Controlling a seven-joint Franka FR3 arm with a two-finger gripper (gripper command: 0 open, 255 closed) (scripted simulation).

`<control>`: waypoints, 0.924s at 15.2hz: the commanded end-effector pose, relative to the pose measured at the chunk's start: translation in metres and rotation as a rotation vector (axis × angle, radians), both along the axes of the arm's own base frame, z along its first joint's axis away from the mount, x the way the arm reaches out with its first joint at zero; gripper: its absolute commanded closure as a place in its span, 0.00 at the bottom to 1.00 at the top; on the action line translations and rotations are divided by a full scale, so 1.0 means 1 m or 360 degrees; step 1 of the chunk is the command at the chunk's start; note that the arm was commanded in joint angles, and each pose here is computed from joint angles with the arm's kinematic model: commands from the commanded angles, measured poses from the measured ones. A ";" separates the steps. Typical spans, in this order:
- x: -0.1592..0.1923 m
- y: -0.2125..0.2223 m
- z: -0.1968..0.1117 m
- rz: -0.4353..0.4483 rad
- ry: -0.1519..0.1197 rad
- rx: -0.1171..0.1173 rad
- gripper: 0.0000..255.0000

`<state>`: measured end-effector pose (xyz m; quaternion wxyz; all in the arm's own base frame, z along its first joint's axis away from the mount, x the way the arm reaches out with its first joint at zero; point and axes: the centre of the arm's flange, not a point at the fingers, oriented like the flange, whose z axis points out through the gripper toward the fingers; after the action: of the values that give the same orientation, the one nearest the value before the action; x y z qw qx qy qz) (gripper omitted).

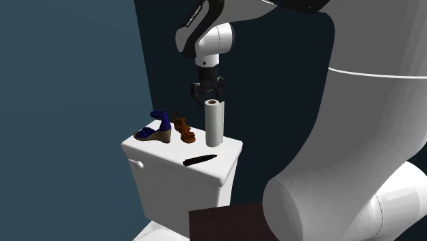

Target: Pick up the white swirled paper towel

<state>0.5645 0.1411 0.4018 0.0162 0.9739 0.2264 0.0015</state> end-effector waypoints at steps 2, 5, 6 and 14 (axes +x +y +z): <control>0.000 0.000 -0.004 0.0000 -0.0001 0.0000 1.00; 0.000 0.001 -0.004 0.0000 -0.0001 0.0000 1.00; 0.000 0.000 -0.004 0.0000 -0.0001 0.0000 1.00; 0.001 0.000 0.012 0.0000 -0.0001 0.0000 1.00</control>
<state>0.5655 0.1420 0.4089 0.0162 0.9739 0.2265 0.0021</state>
